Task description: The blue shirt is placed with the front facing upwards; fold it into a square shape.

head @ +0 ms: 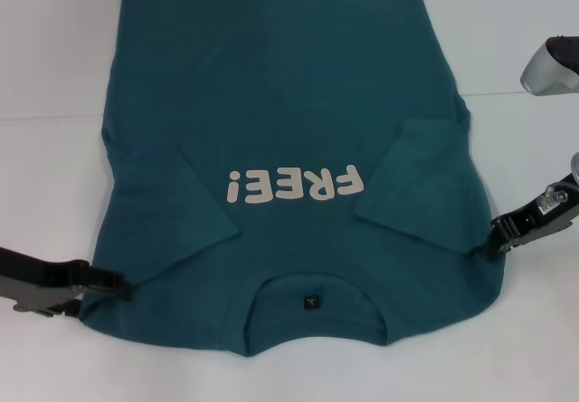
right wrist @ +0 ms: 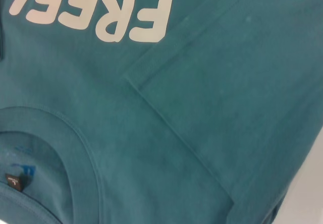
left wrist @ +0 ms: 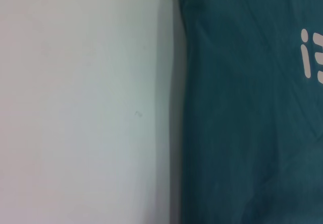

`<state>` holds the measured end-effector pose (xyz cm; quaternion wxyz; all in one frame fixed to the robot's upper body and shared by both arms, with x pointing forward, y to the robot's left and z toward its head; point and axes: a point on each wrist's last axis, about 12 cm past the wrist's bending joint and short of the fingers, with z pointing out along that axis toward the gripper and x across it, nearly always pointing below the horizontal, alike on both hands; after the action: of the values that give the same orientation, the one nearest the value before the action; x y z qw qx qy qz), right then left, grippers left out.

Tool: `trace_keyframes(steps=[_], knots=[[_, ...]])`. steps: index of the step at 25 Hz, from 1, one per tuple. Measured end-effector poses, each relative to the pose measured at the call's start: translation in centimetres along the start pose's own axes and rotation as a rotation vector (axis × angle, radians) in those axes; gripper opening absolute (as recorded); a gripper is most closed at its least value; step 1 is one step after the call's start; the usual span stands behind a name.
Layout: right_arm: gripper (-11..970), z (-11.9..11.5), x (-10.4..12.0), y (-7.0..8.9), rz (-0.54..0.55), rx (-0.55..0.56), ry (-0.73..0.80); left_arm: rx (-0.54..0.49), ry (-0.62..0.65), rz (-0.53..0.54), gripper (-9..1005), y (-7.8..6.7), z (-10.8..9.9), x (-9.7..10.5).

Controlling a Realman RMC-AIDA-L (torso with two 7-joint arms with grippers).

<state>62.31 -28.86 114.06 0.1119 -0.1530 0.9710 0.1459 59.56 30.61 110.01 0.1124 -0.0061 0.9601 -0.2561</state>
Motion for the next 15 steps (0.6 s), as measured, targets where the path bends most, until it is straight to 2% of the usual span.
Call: trace_keyframes(steps=[15], knots=[[37,0.03,0.0,-0.01,-0.007,0.0,-0.001,0.004,-0.003,0.003,838,-0.35,0.26,-0.1]])
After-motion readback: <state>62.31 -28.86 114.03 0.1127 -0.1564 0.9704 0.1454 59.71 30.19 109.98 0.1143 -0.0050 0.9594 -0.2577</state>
